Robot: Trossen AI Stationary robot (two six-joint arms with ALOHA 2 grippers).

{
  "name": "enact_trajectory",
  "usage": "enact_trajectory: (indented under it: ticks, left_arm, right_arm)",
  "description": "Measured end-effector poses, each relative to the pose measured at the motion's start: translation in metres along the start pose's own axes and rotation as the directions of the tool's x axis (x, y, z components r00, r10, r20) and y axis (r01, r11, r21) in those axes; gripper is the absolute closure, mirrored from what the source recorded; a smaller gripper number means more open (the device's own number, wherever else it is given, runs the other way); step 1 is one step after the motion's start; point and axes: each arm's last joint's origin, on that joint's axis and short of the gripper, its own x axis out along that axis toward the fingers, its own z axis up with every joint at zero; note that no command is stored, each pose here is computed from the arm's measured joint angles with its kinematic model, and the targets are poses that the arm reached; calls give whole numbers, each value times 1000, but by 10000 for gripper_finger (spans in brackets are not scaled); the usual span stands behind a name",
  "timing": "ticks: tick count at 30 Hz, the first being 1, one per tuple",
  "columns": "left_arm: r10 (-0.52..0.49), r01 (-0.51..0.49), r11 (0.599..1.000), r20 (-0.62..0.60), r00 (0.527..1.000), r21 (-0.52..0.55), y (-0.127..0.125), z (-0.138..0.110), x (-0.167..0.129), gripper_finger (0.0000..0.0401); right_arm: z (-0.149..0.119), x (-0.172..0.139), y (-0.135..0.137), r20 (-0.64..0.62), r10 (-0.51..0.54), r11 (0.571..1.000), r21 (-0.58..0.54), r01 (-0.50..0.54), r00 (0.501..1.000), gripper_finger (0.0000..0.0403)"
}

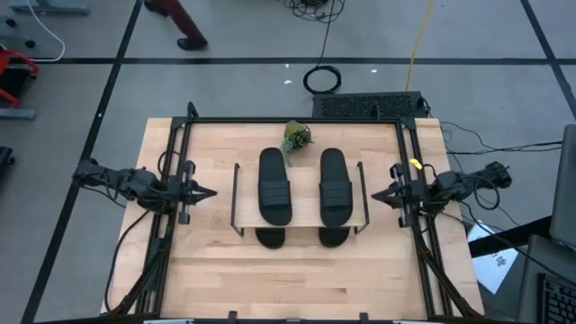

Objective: Pick and place slides into the shelf
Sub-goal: Return to Home Position

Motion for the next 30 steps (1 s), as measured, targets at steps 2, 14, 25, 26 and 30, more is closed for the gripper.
enact_trajectory:
  ticks: [2, 14, 25, 26, 30]
  left_arm:
    - [15, -15, 1000, -4, 1000, 0, 1, -2, -2, 401]
    - [28, -28, 999, -1, 1000, -21, 2, -3, -5, 401]
    - [44, -45, 998, -27, 999, -32, -5, -28, 6, 401]
    - [44, -45, 999, -30, 999, -30, -5, -29, 6, 401]
    - [40, -41, 999, -41, 998, -14, -5, -31, 6, 401]
  right_arm:
    - [-1, 0, -2, -10, -18, 1000, -3, 18, 1000, 403]
    - [-5, 3, -7, -38, 20, 1000, 19, -19, 999, 403]
    - [-32, 9, -11, -87, 53, 997, 66, -47, 995, 403]
    - [-32, 9, -11, -86, 64, 996, 67, -58, 994, 403]
    - [-29, 9, -11, -58, 87, 995, 51, -84, 995, 403]
